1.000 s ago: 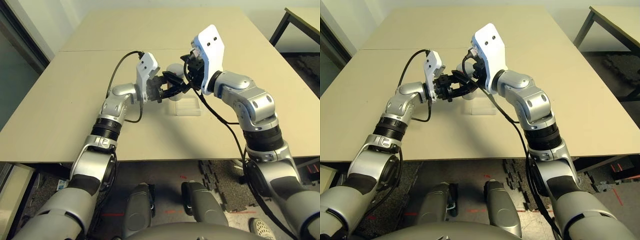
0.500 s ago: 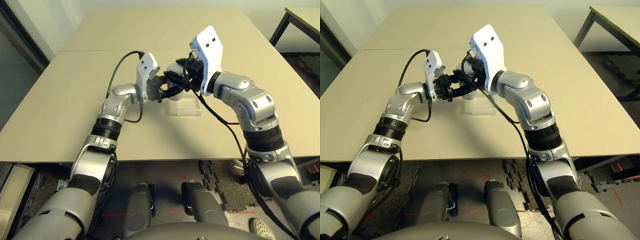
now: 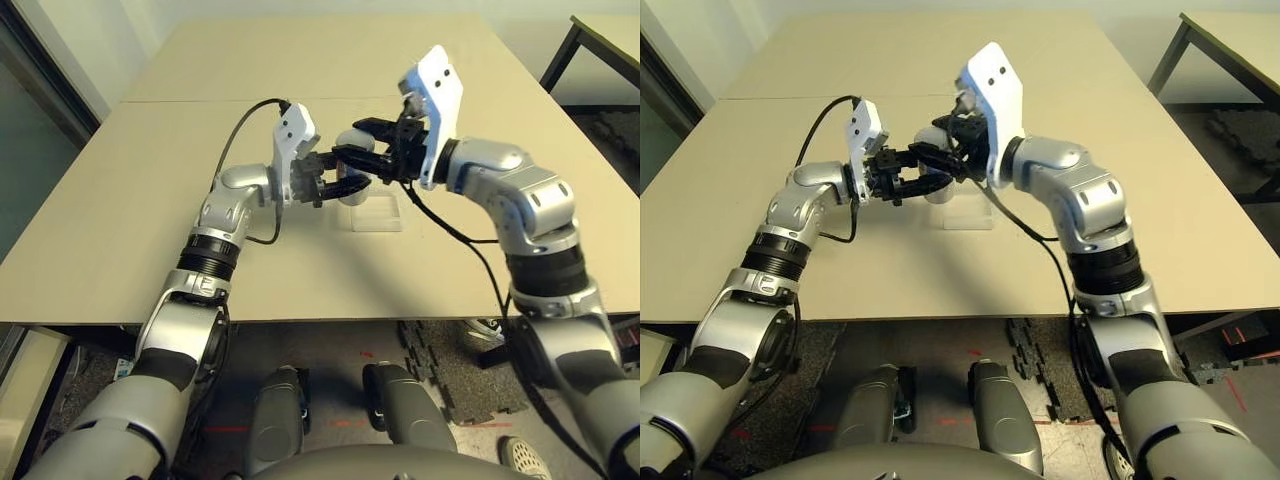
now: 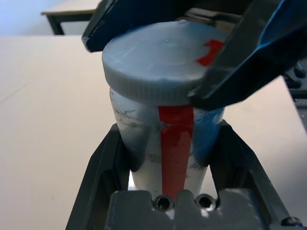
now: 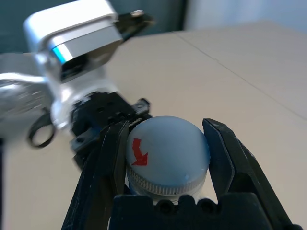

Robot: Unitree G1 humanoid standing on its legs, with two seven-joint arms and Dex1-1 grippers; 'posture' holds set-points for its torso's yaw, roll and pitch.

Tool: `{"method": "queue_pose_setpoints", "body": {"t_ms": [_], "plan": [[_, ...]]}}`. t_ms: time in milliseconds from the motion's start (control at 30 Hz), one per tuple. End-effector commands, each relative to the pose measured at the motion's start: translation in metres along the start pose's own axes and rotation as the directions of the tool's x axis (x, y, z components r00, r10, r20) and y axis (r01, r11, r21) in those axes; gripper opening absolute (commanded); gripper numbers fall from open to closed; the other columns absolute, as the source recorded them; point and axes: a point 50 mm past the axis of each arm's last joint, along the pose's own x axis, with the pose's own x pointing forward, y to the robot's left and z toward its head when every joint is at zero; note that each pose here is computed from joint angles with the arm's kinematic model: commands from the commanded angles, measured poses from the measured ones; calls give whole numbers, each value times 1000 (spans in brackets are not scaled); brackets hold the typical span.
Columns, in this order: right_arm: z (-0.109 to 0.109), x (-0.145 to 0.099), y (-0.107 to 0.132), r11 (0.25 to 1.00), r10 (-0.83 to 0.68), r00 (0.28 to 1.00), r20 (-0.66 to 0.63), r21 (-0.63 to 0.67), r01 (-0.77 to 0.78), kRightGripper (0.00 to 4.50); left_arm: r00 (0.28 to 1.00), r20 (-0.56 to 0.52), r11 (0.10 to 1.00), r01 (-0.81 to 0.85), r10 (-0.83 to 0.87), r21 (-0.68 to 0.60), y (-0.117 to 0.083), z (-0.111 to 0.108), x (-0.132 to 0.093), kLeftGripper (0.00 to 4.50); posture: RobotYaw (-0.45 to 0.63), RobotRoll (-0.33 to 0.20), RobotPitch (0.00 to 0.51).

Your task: Pour the medicine from the bottle into the box.

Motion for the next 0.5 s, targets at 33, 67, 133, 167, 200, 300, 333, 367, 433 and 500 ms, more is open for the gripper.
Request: {"method": "queue_pose_setpoints", "body": {"t_ms": [33, 67, 133, 167, 200, 300, 333, 367, 433, 500], "plan": [[16, 1, 2, 975, 220, 970, 99, -50, -216, 2574, 998, 8, 998, 60, -60, 29, -6, 12, 5, 2479, -130, 0, 98], [15, 1, -1, 971, 238, 966, 97, -57, -234, 2574, 997, 15, 997, 71, -72, 31, -7, 14, 5, 2479, -126, 0, 100], [14, 1, -5, 961, 273, 957, 96, -69, -267, 2574, 996, 21, 995, 91, -91, 33, -10, 18, 7, 2479, -116, 0, 104], [13, 2, -7, 958, 282, 955, 94, -71, -276, 2574, 995, 22, 995, 98, -99, 33, -12, 20, 7, 2479, -113, 0, 107], [13, 2, -8, 956, 291, 952, 93, -73, -285, 2574, 994, 23, 994, 104, -104, 32, -13, 20, 7, 2479, -113, 0, 107], [9, 2, -13, 951, 306, 949, 80, -77, -301, 2574, 993, 21, 993, 115, -115, 30, -17, 22, 6, 2479, -109, 0, 112], [7, 2, -14, 951, 307, 949, 75, -72, -302, 2574, 993, 20, 993, 116, -116, 29, -18, 22, 6, 2479, -109, 0, 112], [6, 1, -15, 951, 307, 949, 70, -70, -303, 2574, 993, 19, 993, 116, -117, 28, -18, 22, 6, 2479, -109, 0, 112], [4, 0, -16, 953, 301, 951, 64, -63, -298, 2574, 993, 17, 993, 116, -117, 25, -18, 22, 5, 2479, -109, 0, 115], [4, -1, -16, 955, 295, 954, 56, -60, -292, 2574, 993, 15, 993, 114, -114, 23, -18, 21, 5, 2479, -112, 0, 116]]}}
